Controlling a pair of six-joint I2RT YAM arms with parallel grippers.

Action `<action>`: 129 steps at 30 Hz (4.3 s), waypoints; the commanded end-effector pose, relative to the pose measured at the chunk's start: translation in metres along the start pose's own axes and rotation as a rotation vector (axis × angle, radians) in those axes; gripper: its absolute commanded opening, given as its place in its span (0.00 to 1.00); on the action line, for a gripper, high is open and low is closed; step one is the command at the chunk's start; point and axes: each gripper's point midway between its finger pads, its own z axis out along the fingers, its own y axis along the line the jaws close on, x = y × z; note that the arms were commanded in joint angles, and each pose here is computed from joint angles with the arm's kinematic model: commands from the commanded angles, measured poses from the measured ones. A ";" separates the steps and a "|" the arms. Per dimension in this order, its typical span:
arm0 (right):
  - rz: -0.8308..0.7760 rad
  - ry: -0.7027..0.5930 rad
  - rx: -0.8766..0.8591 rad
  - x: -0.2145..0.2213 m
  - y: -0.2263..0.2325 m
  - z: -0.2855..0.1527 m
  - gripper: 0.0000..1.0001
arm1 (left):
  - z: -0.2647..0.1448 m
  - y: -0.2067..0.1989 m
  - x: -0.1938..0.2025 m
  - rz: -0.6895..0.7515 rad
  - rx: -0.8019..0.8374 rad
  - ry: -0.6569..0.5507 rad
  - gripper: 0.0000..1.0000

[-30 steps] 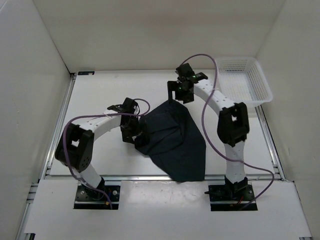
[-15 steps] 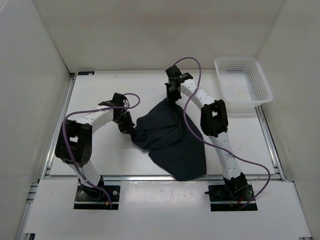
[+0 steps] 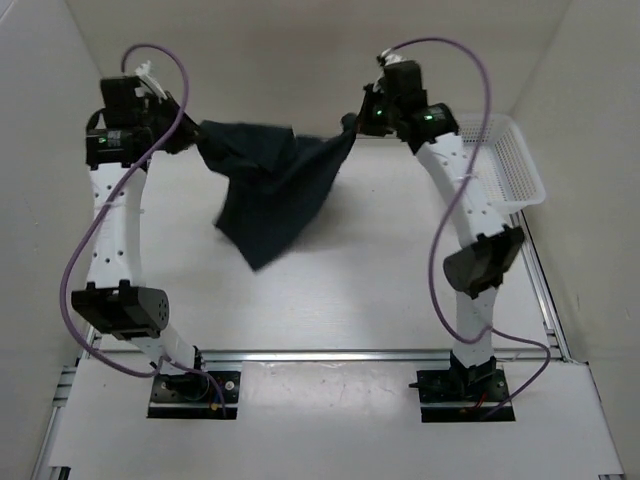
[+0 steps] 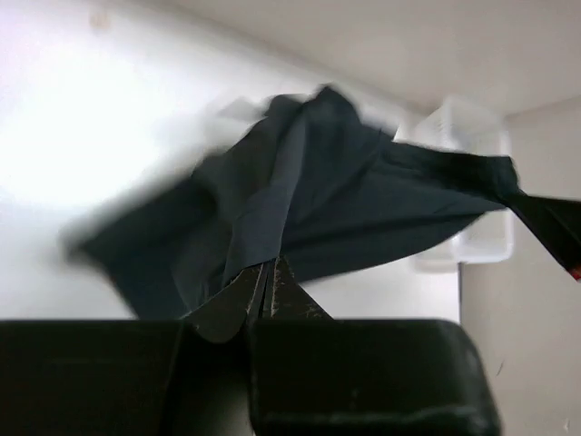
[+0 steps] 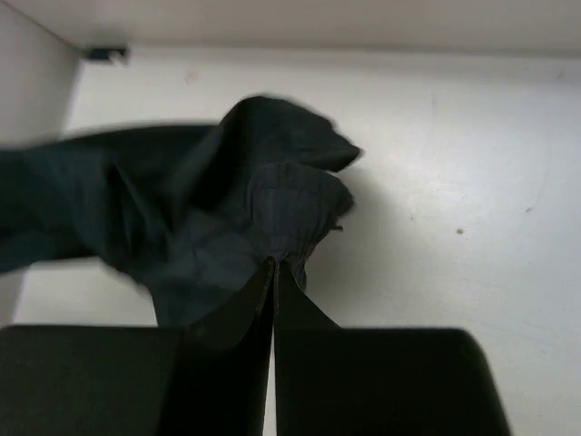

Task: Fold and stack the shorts
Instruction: Flatten the shorts out

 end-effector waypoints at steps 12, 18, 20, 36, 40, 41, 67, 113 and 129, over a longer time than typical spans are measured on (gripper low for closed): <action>0.115 0.035 0.377 0.174 -0.118 -0.122 0.97 | -0.046 0.041 0.145 -0.077 -0.003 0.238 0.82; 0.203 0.105 0.498 0.238 -0.149 -0.151 0.71 | -0.030 0.063 0.162 -0.088 -0.079 0.292 0.63; 0.216 0.075 0.495 0.232 -0.148 -0.156 0.42 | -0.028 0.059 0.155 -0.063 -0.076 0.280 0.17; 0.203 0.342 0.189 0.171 -0.091 -0.056 0.81 | 0.035 0.002 0.311 0.169 -0.066 0.691 0.93; 0.279 0.411 0.126 0.168 -0.087 -0.006 0.83 | 0.048 0.009 0.329 0.194 -0.104 0.708 0.86; 0.302 0.400 0.098 0.156 -0.085 0.001 0.80 | 0.051 0.010 0.330 0.194 -0.106 0.709 0.82; 0.386 0.380 0.062 0.130 -0.074 0.099 0.00 | 0.096 0.054 0.320 0.181 -0.220 0.710 0.10; 0.792 0.385 0.239 0.339 -0.123 -0.148 0.94 | 0.034 0.142 0.335 -0.269 -0.370 0.696 1.00; 0.925 0.435 0.274 0.365 -0.149 -0.105 0.63 | 0.064 0.167 0.341 -0.294 -0.422 0.726 0.11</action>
